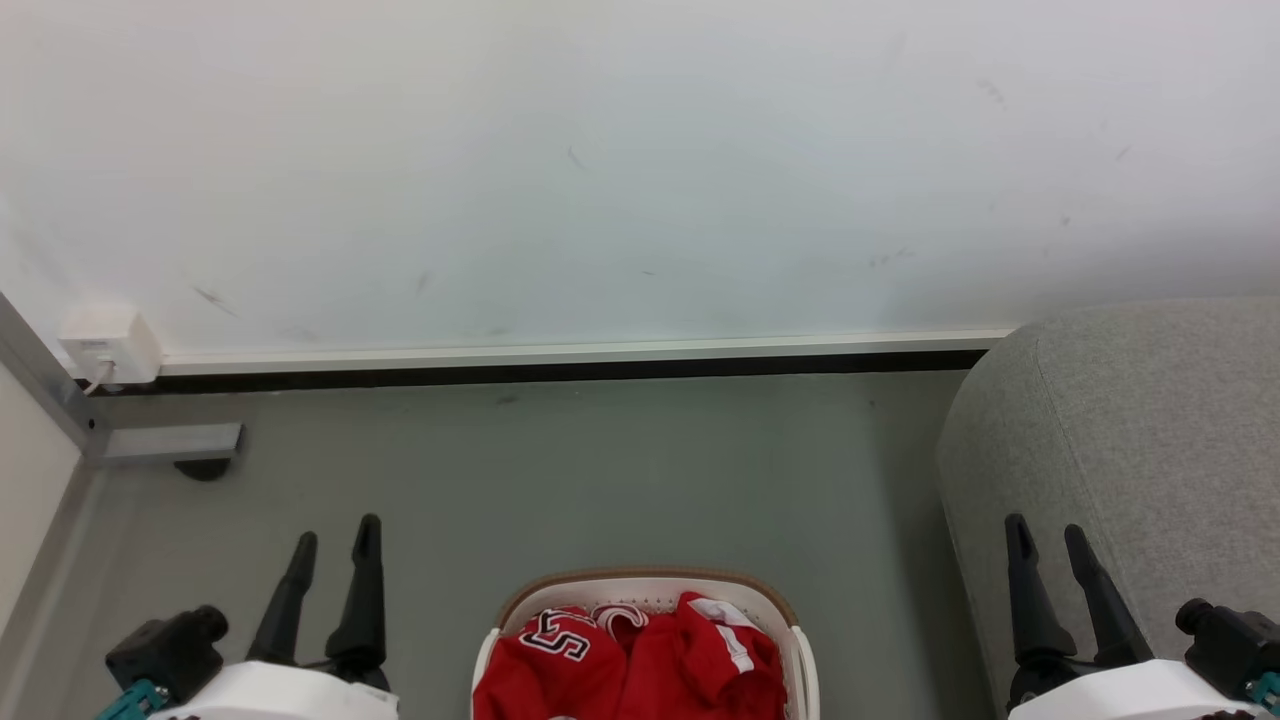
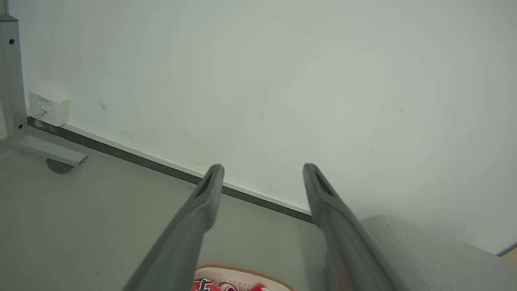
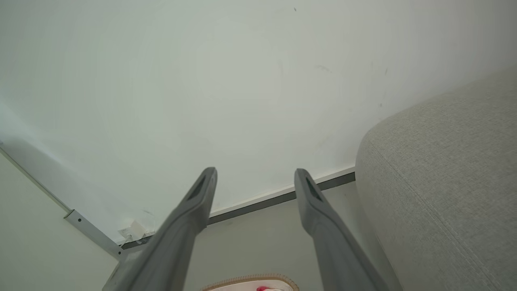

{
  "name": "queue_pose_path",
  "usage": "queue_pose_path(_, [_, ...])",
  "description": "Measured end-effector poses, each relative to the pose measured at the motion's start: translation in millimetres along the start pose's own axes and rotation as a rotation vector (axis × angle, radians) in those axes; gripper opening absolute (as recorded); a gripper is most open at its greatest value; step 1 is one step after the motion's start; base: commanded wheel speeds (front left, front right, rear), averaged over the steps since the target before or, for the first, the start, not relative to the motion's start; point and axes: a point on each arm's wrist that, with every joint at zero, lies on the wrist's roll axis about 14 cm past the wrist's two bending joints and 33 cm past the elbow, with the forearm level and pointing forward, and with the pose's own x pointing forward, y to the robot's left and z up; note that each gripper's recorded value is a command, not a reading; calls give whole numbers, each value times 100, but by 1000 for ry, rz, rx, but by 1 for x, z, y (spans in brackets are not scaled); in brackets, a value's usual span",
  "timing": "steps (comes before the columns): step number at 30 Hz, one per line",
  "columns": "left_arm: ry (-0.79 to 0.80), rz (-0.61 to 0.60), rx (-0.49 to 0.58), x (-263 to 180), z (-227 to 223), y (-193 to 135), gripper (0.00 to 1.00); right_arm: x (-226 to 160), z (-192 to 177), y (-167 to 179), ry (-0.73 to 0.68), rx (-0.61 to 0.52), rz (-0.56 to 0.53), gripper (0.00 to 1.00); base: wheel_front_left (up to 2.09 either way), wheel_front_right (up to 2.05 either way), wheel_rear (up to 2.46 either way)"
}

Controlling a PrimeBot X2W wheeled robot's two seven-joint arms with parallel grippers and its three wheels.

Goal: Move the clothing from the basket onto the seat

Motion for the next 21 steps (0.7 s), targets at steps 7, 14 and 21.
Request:
queue_pose_path(7, [-4, -9, 90, 0, 1, 0, 100, 1, -3, 2, 7, -71, 12, 100, 0, 0, 0])
queue_pose_path(14, [-16, -22, 155, 0, 3, -3, 100, 1, -4, 6, 4, -138, 32, 100, 0, 0, 0])
queue_pose_path(21, [-10, -27, 186, -1, -2, -2, 100, 0, -7, 9, 6, -195, 48, 100, 0, 0, 0])
